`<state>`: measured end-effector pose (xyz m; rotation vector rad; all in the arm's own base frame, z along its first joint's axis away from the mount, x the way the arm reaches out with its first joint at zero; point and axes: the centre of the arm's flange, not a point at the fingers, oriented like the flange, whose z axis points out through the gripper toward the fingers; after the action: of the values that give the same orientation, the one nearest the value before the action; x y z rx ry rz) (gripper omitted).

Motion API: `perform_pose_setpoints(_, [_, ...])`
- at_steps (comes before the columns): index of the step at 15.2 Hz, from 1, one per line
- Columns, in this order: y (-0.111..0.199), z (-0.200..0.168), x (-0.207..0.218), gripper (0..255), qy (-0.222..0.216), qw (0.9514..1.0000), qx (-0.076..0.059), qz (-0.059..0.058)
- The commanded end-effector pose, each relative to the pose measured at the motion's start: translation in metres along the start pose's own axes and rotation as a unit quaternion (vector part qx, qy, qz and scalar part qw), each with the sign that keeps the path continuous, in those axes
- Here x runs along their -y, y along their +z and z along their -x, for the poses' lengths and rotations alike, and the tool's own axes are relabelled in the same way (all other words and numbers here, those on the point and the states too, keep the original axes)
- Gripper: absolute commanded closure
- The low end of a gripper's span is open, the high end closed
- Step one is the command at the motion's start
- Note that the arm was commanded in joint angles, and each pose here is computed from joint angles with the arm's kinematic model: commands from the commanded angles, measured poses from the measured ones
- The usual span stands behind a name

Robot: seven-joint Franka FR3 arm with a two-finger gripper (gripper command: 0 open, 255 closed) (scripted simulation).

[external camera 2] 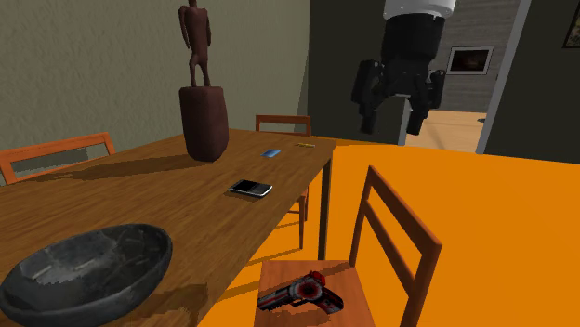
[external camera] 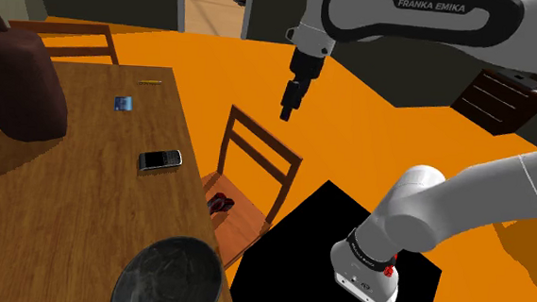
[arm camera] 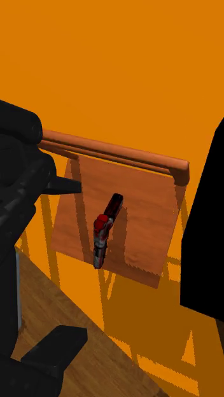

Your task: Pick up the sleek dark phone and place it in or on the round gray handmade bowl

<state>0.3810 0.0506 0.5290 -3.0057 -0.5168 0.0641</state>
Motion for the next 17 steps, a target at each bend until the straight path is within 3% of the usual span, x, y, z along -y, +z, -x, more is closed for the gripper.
perform_pose_setpoints(1, [0.013,-0.021,0.010,0,-0.024,0.9997,-0.001,0.003])
perform_pose_setpoints(9, [0.064,-0.106,0.049,0,-0.114,0.9933,-0.001,0.017])
perform_pose_setpoints(17, [0.116,-0.183,0.102,0,-0.204,0.9785,-0.002,0.030])
